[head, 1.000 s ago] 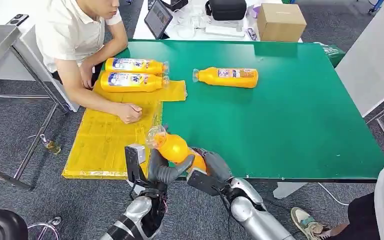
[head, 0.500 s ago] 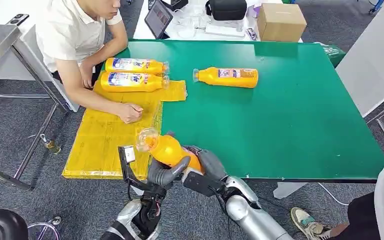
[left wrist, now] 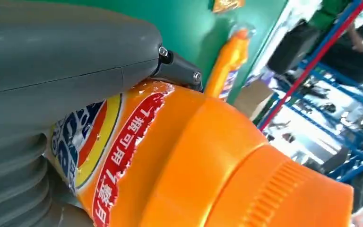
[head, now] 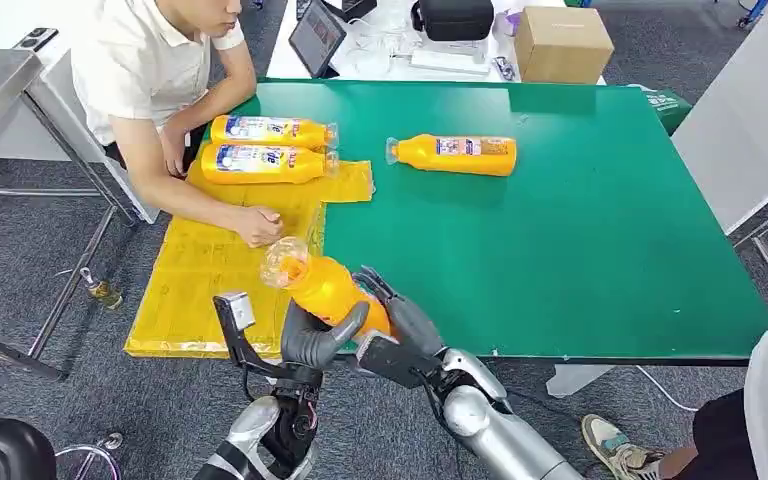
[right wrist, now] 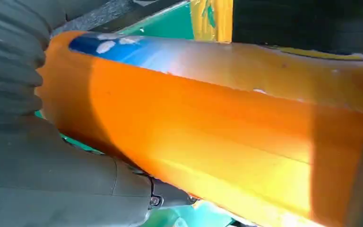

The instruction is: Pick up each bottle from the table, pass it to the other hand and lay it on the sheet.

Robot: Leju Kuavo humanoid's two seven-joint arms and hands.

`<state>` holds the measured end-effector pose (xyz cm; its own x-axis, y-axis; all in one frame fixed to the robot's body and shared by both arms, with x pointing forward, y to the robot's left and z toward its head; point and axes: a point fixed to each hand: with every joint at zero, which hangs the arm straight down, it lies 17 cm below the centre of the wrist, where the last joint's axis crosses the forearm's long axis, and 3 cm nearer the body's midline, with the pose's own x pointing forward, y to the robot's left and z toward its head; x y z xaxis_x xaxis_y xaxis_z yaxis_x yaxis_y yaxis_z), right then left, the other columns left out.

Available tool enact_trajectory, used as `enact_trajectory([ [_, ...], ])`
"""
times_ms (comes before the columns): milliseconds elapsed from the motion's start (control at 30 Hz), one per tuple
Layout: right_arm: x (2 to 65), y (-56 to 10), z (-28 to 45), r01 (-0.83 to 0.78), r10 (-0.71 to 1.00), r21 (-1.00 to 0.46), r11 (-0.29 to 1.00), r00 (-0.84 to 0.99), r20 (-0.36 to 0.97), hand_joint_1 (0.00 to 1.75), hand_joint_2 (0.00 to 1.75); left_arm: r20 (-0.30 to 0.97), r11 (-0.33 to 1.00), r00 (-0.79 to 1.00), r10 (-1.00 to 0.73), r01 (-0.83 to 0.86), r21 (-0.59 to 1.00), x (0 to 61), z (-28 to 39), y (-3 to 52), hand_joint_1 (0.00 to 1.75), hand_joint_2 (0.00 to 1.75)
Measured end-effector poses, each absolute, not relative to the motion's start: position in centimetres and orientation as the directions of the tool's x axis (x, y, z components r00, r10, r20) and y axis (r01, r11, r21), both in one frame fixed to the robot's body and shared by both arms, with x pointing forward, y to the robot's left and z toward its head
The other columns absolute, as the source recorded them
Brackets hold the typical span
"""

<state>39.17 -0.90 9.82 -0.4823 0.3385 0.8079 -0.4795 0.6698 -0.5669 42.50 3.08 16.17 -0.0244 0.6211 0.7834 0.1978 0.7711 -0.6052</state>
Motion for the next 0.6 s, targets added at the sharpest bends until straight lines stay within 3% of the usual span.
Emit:
enact_trajectory([
  [267, 37.2, 0.3, 15.4, -0.403, 0.162, -0.451, 0.797, -0.577, 0.801, 0.0, 1.75, 0.723, 0.725, -0.052, 0.689, 0.042, -0.687, 45.0, 15.9, 7.4, 1.75, 1.75],
  [600, 36.7, 0.3, 19.0, -0.34, 0.105, -0.385, 0.858, -0.617, 0.78, 0.0, 1.75, 0.702, 0.703, -0.086, 0.707, -0.022, -0.71, 46.7, 15.9, 10.3, 1.75, 1.75],
])
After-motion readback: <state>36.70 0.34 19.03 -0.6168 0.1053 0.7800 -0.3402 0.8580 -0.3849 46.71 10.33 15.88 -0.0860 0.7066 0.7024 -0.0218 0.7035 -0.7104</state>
